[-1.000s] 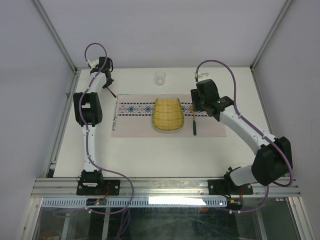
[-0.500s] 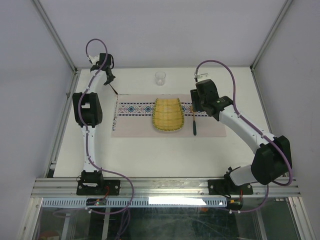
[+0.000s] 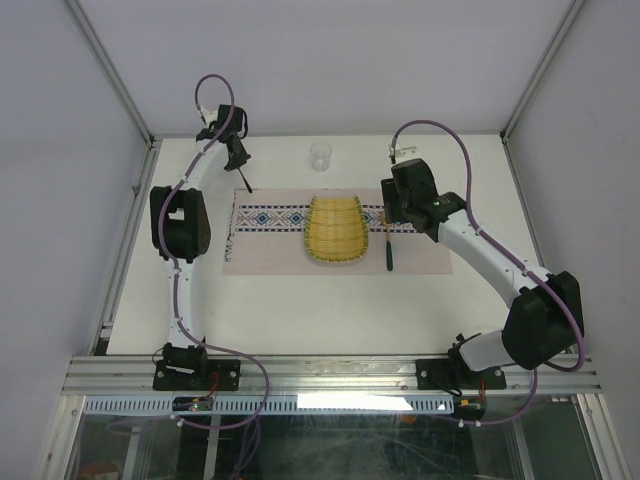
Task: Set the dinner table for one person
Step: Pick up the fork at the center of the board, then place the fork on the napkin.
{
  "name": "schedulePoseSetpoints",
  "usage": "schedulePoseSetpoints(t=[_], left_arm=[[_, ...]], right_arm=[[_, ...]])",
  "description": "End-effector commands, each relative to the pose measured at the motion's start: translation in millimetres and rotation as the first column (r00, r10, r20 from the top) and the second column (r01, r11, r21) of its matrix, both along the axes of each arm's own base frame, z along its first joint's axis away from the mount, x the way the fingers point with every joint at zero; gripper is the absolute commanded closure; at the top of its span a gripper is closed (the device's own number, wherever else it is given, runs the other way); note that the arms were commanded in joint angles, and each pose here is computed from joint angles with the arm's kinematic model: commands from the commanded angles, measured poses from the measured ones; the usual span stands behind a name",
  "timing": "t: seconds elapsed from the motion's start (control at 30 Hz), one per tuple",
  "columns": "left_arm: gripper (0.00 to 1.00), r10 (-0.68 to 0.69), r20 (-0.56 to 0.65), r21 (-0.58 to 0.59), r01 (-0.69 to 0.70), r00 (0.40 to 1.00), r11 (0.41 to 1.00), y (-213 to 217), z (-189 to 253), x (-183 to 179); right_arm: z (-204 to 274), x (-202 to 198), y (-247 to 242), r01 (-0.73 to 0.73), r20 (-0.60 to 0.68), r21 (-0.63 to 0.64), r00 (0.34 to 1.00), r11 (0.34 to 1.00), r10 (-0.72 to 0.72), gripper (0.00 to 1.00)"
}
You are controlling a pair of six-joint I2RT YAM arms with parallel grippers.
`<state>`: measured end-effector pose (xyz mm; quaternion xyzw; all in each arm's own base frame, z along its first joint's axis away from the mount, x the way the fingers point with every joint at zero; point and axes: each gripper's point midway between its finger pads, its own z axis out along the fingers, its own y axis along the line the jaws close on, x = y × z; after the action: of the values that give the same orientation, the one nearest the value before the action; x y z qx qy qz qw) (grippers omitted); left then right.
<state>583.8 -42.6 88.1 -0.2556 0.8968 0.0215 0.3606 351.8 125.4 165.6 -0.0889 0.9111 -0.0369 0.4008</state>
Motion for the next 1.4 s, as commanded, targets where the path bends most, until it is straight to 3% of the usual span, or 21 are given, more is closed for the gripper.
schedulePoseSetpoints(t=[0.0,0.23,0.6,1.03,1.37], left_arm=[[1.0,-0.089,0.07,-0.025,0.091,0.994,0.996,-21.4,46.4,-9.1],[1.0,-0.174,0.003,-0.003,0.174,0.985,0.985,-39.4,32.5,-49.3],[1.0,-0.313,0.04,0.077,0.31,0.949,0.948,-69.3,47.3,-83.4],[1.0,-0.351,0.033,0.066,0.348,0.936,0.935,-106.6,14.0,-142.8],[1.0,-0.377,0.036,0.077,0.374,0.925,0.924,-132.7,2.1,-156.2]], right_arm=[[21.8,11.2,6.9,0.003,0.066,0.052,0.998,0.999,-0.007,0.4],[20.9,12.5,9.4,-0.003,0.058,0.057,0.998,0.998,0.0,0.4],[12.6,8.8,13.7,-0.006,0.028,0.08,1.0,0.997,0.004,0.4],[14.3,-2.6,8.1,-0.002,0.021,0.082,1.0,0.997,0.0,0.4],[13.8,-9.7,6.2,0.004,0.016,0.095,1.0,0.995,-0.006,0.4]])
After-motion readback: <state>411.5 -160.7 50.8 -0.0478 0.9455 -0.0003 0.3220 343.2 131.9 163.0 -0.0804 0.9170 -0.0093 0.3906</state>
